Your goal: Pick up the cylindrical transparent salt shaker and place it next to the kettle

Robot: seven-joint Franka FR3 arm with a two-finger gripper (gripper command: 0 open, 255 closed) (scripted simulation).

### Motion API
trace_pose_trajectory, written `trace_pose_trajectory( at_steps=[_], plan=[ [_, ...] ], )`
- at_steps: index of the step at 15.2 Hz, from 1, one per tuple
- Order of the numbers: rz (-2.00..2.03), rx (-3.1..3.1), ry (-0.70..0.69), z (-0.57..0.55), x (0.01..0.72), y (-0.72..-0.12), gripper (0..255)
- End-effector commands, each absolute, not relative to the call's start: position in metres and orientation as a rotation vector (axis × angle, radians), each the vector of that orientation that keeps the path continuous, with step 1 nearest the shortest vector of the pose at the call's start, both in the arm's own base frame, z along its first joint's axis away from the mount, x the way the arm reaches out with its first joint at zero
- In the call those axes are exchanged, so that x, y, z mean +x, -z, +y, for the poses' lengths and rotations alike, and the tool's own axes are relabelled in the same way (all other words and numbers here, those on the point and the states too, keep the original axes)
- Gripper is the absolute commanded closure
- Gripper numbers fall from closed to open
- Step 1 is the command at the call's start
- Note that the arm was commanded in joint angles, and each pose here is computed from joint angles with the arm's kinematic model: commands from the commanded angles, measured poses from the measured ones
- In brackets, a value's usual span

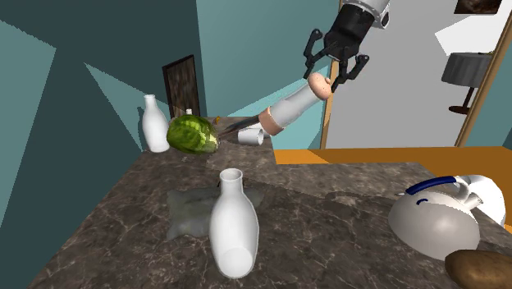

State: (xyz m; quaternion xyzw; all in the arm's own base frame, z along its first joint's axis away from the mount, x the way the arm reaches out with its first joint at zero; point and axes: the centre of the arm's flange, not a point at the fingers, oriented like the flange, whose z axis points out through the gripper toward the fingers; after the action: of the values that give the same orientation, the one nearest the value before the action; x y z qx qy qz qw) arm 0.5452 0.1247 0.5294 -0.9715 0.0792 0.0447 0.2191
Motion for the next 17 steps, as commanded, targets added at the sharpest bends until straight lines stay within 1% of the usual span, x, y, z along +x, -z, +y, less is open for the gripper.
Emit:
trace_pose_trajectory(
  at_steps=[1,11,17],
  plan=[
    [0.217,-2.687,-0.124,0.098,0.537,-0.527,255],
    [0.217,-2.687,-0.124,-0.029,0.517,-0.527,255],
    [0.217,-2.687,-0.124,-0.029,0.517,-0.496,255]
  ],
)
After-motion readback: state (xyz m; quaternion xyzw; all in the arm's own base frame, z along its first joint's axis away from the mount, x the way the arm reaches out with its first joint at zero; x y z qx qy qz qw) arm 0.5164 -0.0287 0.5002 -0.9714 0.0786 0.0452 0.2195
